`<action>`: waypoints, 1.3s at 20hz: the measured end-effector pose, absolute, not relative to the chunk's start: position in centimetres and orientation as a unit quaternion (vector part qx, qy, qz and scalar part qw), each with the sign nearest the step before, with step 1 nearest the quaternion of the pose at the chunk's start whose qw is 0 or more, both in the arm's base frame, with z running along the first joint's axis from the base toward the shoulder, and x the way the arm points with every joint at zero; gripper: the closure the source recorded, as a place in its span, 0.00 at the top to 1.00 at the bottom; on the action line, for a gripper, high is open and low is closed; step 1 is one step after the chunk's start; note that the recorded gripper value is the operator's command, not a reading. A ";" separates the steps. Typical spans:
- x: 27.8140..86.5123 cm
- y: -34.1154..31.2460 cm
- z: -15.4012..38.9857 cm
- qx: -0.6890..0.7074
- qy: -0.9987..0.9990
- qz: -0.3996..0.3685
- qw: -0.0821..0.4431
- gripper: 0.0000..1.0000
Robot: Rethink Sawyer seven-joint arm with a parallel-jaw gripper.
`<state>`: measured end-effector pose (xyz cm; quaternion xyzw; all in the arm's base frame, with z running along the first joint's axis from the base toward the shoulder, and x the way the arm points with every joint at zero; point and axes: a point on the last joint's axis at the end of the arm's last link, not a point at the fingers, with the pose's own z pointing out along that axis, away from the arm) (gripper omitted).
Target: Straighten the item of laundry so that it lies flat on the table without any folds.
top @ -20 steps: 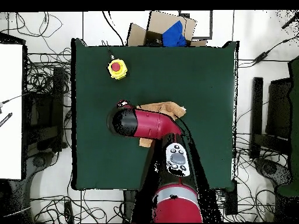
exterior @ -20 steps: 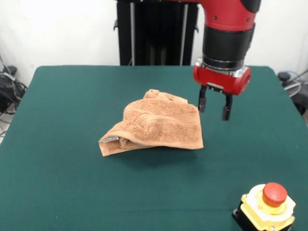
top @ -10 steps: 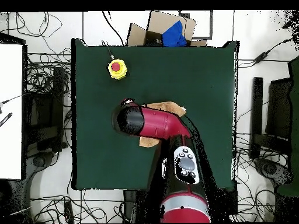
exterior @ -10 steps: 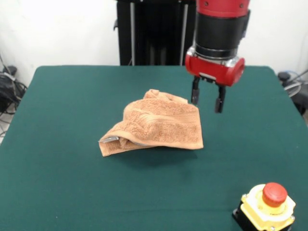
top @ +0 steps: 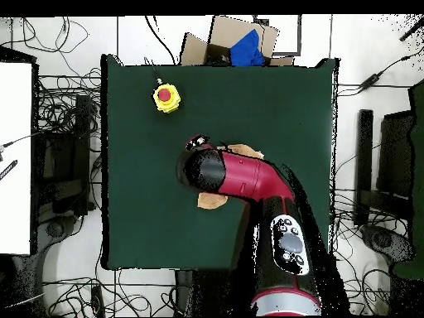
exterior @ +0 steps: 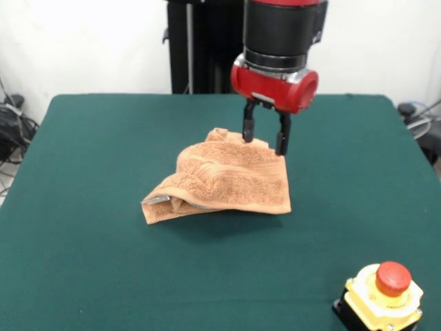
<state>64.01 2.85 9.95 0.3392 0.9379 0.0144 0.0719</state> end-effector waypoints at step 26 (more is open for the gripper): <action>64.8 -6.0 9.5 0.331 0.938 -0.025 0.097 1.00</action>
